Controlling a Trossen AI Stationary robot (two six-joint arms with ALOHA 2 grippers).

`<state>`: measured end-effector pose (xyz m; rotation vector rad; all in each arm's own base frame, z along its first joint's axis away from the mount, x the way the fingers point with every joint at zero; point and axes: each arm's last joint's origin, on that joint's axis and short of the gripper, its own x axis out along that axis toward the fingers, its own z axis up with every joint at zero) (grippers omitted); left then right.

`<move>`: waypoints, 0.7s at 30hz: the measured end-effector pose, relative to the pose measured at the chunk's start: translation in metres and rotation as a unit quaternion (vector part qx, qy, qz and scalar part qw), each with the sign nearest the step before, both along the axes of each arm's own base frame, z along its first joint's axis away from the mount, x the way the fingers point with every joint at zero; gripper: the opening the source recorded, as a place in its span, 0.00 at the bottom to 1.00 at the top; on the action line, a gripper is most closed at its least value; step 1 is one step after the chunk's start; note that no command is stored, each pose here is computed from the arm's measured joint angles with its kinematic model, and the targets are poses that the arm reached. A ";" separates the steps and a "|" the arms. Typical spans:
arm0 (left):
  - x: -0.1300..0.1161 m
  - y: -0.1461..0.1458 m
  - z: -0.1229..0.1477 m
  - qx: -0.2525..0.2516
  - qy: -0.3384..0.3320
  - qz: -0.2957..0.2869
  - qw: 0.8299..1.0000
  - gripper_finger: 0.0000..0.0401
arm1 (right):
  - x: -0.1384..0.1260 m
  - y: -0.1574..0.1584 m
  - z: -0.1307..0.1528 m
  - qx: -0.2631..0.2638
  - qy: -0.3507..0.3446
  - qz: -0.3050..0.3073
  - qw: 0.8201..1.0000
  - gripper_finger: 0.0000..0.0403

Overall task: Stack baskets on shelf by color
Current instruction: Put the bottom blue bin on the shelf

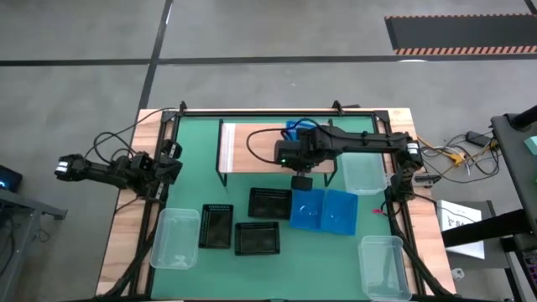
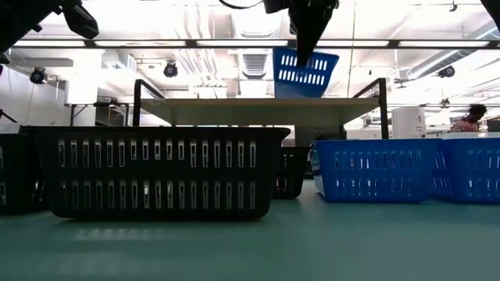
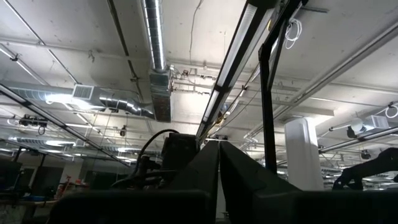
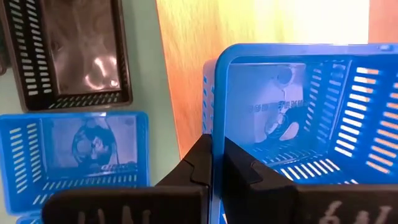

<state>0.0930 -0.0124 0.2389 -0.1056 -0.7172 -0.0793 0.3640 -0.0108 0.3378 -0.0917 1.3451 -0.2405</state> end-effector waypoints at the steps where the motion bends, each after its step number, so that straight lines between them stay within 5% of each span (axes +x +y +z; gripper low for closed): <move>1: 0.000 0.000 0.000 0.000 0.000 0.000 1.000 0.00 | 0.002 0.000 -0.003 -0.001 -0.003 0.004 1.000 0.02; 12: 0.000 0.000 0.000 0.000 0.000 0.000 1.000 0.00 | 0.007 -0.001 -0.016 -0.005 -0.010 0.004 1.000 0.16; 21: 0.000 0.000 0.000 0.000 0.000 0.000 1.000 0.00 | 0.007 -0.001 0.019 -0.003 -0.068 0.000 0.998 0.32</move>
